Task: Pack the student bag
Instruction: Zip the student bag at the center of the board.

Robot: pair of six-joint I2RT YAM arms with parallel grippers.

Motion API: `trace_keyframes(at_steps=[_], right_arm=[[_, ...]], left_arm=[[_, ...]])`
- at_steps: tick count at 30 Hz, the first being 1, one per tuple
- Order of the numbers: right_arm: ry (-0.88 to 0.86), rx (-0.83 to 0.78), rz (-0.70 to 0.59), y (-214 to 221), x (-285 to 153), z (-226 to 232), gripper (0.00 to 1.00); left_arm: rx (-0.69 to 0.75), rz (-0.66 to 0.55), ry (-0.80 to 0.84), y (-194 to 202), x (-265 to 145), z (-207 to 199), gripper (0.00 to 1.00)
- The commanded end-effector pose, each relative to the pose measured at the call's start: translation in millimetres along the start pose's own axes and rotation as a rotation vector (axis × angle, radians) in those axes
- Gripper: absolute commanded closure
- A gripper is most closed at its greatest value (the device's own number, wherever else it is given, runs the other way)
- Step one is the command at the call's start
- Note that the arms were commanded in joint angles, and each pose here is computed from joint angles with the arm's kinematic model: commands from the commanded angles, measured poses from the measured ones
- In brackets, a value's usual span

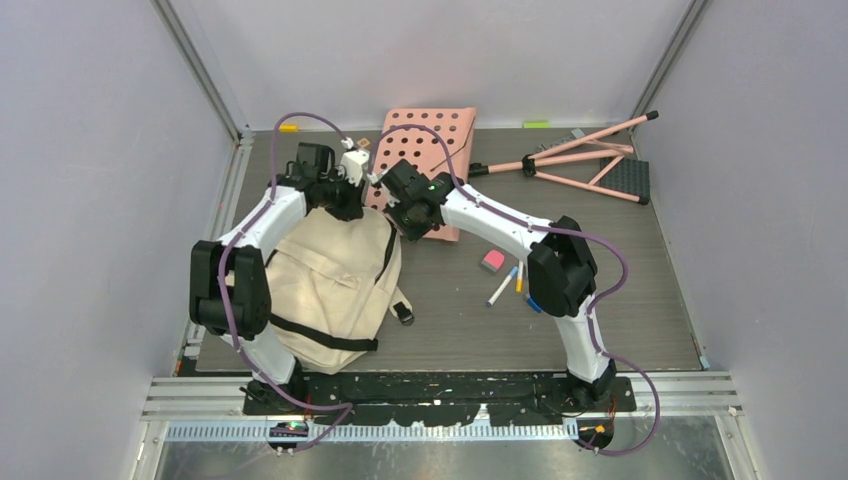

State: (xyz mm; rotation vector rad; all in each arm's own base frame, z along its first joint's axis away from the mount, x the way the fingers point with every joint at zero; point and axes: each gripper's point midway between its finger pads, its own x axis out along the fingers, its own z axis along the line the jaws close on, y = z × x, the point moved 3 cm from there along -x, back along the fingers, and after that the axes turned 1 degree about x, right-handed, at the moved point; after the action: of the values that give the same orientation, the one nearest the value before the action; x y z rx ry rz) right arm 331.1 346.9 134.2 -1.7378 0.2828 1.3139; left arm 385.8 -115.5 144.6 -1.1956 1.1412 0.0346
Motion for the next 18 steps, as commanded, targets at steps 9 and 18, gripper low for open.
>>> trace_keyframes(at_steps=[9, 18], right_arm=[[-0.014, 0.002, -0.086, -22, -39, 0, 0.99], [-0.009, -0.101, -0.053, -17, -41, 24, 1.0]], left_arm=[[-0.188, -0.071, -0.241, -43, -5, 40, 1.0], [-0.444, -0.145, -0.343, -58, -13, 75, 1.0]])
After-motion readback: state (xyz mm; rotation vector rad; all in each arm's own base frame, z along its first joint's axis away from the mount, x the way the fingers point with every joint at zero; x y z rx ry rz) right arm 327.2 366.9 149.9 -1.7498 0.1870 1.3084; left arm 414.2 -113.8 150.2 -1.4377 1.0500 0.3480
